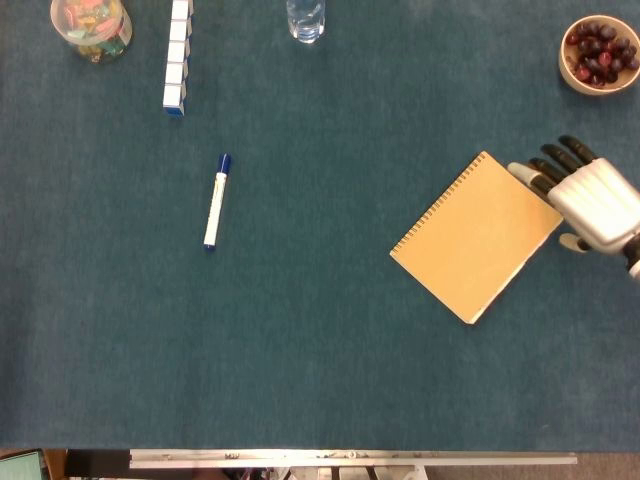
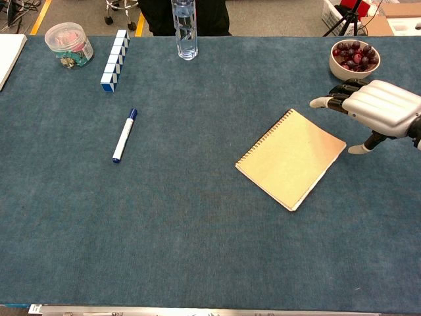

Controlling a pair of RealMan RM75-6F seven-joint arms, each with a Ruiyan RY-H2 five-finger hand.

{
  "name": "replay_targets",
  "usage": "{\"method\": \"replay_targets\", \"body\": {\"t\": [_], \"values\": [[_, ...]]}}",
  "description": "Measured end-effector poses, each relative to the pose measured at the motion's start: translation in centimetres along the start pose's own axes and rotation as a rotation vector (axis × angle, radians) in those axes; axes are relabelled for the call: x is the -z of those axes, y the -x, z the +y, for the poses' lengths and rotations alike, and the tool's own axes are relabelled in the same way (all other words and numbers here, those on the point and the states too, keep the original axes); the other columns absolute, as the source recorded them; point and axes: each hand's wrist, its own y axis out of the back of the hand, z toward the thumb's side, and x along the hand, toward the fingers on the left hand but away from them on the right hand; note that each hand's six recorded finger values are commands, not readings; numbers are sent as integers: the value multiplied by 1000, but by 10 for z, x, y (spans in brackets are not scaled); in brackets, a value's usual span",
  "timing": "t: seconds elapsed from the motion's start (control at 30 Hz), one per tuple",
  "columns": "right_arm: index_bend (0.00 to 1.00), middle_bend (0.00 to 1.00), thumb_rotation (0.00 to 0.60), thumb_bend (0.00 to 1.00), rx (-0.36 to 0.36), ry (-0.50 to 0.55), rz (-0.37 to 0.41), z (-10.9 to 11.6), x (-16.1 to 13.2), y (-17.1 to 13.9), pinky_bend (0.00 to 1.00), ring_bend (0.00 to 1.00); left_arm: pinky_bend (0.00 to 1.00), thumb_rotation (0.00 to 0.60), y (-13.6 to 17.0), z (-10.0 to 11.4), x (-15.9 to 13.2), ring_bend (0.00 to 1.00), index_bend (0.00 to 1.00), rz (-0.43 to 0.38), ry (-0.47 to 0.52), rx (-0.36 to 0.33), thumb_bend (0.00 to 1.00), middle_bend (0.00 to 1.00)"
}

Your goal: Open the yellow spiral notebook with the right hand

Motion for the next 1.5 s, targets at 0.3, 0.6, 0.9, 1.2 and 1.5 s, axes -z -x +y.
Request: {"method": "replay_targets", "body": {"t": [0.3,0.6,0.9,1.2,1.5], "values": [[151,217,600,0,-22,-68,-22,-22,9,5,124,106,58,600,1,-2,3,20,77,9,0,6,486,124],[151,217,600,0,-14,-111,-21,-30,-1,21,124,101,58,600,1,-2,7,20,77,17,2,5,486,124],[151,217,600,0,9,-134,2,-27,-19,42,124,101,58,600,2,-1,10,20,77,25,1,3,486,124],[151,217,600,0,51,-163,-8,-15,-32,66,124,101,58,600,4,0,11,20,78,29,1,1,486,124],[151,217,600,0,80,-152,-21,-4,-47,96,124,101,58,600,5,2,11,20,78,30,-6,-4,486,124]]}}
